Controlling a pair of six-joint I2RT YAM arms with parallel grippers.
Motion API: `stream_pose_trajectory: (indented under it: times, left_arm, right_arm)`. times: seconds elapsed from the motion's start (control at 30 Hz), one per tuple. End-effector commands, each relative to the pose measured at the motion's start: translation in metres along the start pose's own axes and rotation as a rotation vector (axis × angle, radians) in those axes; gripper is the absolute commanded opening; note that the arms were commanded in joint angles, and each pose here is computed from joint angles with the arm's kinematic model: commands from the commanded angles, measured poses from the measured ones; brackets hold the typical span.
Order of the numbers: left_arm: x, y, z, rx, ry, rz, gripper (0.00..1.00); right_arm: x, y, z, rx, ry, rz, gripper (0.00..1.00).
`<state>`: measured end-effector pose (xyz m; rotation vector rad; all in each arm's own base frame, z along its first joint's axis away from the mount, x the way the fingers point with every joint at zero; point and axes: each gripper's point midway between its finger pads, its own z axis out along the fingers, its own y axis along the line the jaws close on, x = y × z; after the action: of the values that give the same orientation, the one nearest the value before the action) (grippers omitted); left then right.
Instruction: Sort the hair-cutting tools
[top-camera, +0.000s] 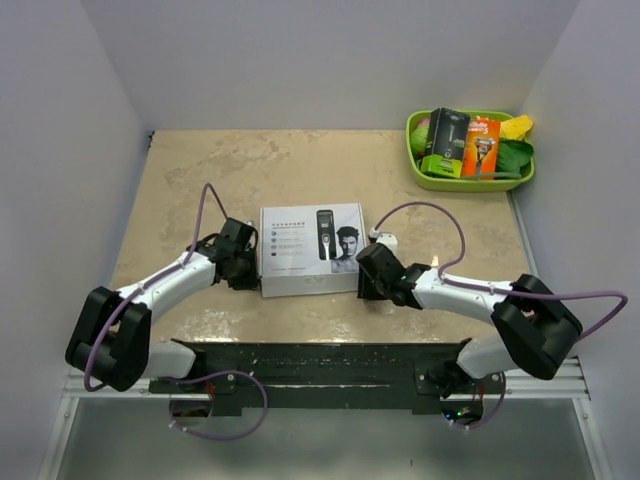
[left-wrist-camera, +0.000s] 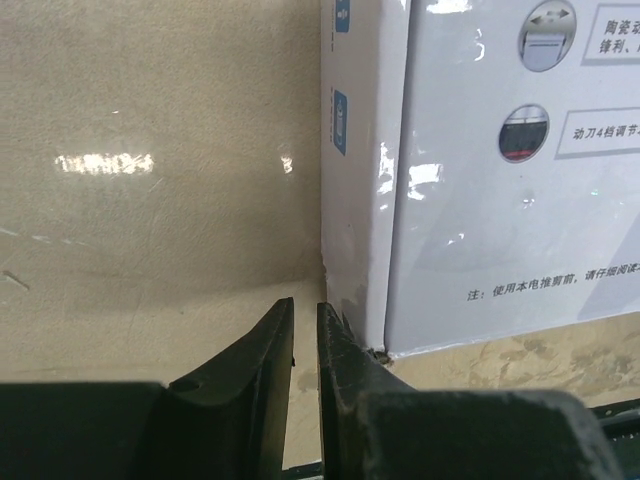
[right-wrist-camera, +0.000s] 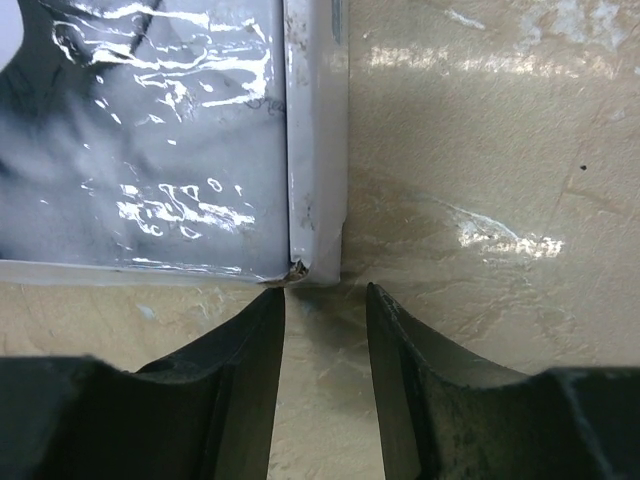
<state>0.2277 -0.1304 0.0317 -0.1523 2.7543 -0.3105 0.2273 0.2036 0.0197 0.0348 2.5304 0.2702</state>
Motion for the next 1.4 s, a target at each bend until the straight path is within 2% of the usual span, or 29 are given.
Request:
stream_pose_trajectory:
  times: [0.0,0.3,0.63,0.83,1.03,1.2,1.37]
  left_arm:
    - [-0.023,-0.004,-0.025,-0.008,-0.083,0.033,0.20]
    - [-0.084,-0.011,-0.080,-0.074,-0.261,0.060,0.22]
    - [-0.179,-0.067,-0.084,-0.014,-0.334,0.113,0.29]
    - [-0.235,-0.096,-0.045,0.004,-0.308,0.132,0.30]
    - [-0.265,-0.116,0.003,0.022,-0.283,0.148,0.30]
    - [-0.270,-0.126,0.049,0.045,-0.230,0.156,0.33]
    - [-0.250,-0.123,0.100,0.039,-0.134,0.163,0.33]
  right_arm:
    - [0.006,-0.003,-0.009,0.002,0.009,-0.008,0.42]
    - [0.028,0.030,-0.046,-0.102,0.037,-0.068,0.43]
    - [0.049,0.093,-0.022,-0.126,0.048,-0.124,0.46]
    - [0.048,0.105,-0.003,-0.085,0.029,-0.111,0.47]
    - [0.049,0.110,0.007,-0.073,0.023,-0.090,0.49]
    - [0.057,0.112,0.019,-0.054,0.040,-0.106,0.49]
    - [0.057,0.112,0.029,-0.029,0.030,-0.102,0.49]
